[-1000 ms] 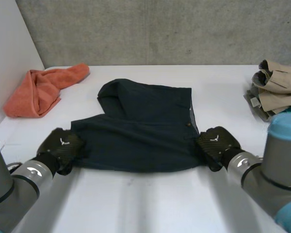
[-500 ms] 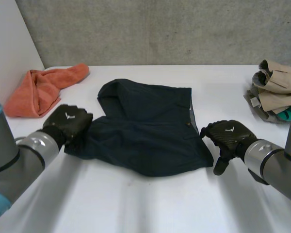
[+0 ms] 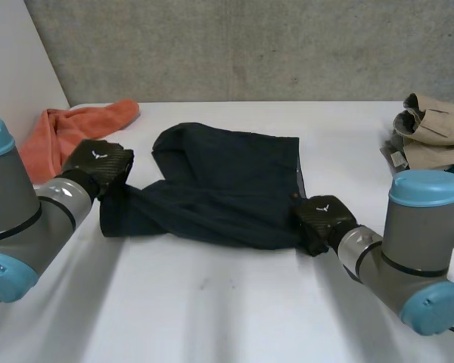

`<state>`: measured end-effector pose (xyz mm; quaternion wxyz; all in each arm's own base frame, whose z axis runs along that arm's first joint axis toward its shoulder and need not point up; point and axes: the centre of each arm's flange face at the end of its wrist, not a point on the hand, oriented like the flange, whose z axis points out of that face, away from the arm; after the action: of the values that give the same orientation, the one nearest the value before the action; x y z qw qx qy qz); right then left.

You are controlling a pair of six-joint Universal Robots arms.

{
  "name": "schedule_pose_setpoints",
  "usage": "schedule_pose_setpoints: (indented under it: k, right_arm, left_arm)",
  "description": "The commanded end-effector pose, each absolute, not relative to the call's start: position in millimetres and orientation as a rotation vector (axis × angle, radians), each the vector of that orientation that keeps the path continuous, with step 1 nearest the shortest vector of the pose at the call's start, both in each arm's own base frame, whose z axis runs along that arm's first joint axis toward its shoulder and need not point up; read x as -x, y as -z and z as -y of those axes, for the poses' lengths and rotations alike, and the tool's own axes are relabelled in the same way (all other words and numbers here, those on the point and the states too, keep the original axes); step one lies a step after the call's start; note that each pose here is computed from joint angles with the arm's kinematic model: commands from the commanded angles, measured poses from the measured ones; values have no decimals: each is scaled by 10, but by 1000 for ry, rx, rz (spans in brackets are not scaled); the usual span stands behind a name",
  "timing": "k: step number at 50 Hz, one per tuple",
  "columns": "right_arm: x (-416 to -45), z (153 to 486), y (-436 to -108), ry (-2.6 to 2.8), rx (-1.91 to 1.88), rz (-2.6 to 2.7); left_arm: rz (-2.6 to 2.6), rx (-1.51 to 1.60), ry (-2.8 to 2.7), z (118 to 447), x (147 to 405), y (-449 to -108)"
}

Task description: Fold the laundry.

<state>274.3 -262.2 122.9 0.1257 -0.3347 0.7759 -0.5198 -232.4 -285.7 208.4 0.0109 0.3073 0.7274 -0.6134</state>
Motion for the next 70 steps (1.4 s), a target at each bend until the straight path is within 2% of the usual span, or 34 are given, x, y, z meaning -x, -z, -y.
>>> schedule_pose_setpoints:
  k: [1,2,6,12,32,35,37,42,45,51,55,59,62,65,66,69,70]
  right_arm:
    - [-2718,2708,-1473,1665,939,-2216]
    - [-2703,2686,-1631,1709,930,-2187]
    - [-2689,2626,-1841,1761,917,-2140]
    - [-2658,2567,-1781,1712,933,-2181]
    - [-2640,2517,-1687,1644,972,-2228]
    - [-2622,2483,-1747,1633,1030,-2240]
    - [-2582,2398,-1906,1632,1155,-2246]
    - [-2483,2185,-2380,1682,1456,-2211]
    - [-2429,2072,-2590,1677,1574,-2198]
    - [-2395,1947,-2723,1580,1621,-2218]
    - [-2432,2040,-2595,1520,1636,-2242]
    - [-2566,2367,-2246,1439,1640,-2283]
    - [-2628,2530,-2161,1479,1638,-2289]
    - [-2719,2808,-2180,1648,1609,-2286]
    - [-2758,2961,-2241,1772,1576,-2273]
    - [-2827,3196,-2465,2027,1486,-2193]
    - [-2879,3333,-2695,2231,1400,-2083]
  left_arm:
    - [-2370,-996,1838,2696,2311,-1886]
    - [-2381,-1010,1826,2661,2311,-1851]
    - [-2436,-1075,1771,2502,2312,-1703]
    - [-2515,-1129,1672,2327,2292,-1506]
    - [-2494,-1130,1690,2353,2308,-1373]
    - [-2442,-1130,1748,2334,2317,-1568]
    - [-2357,-1139,1828,2236,2307,-1907]
    - [-2254,-1183,1868,1964,2226,-2458]
    - [-2262,-1210,1833,1841,2183,-2618]
    - [-2325,-1275,1721,1750,2184,-2574]
    - [-2358,-1299,1658,1981,2280,-2292]
    - [-2341,-1286,1646,2353,2431,-2024]
    - [-2274,-1237,1662,2687,2546,-1939]
    - [-2137,-1171,1763,3018,2698,-2072]
    - [-2024,-1125,1871,3197,2805,-2248]
    - [-1846,-1051,2049,3394,2923,-2574]
    - [-1678,-960,2206,3519,2987,-2903]
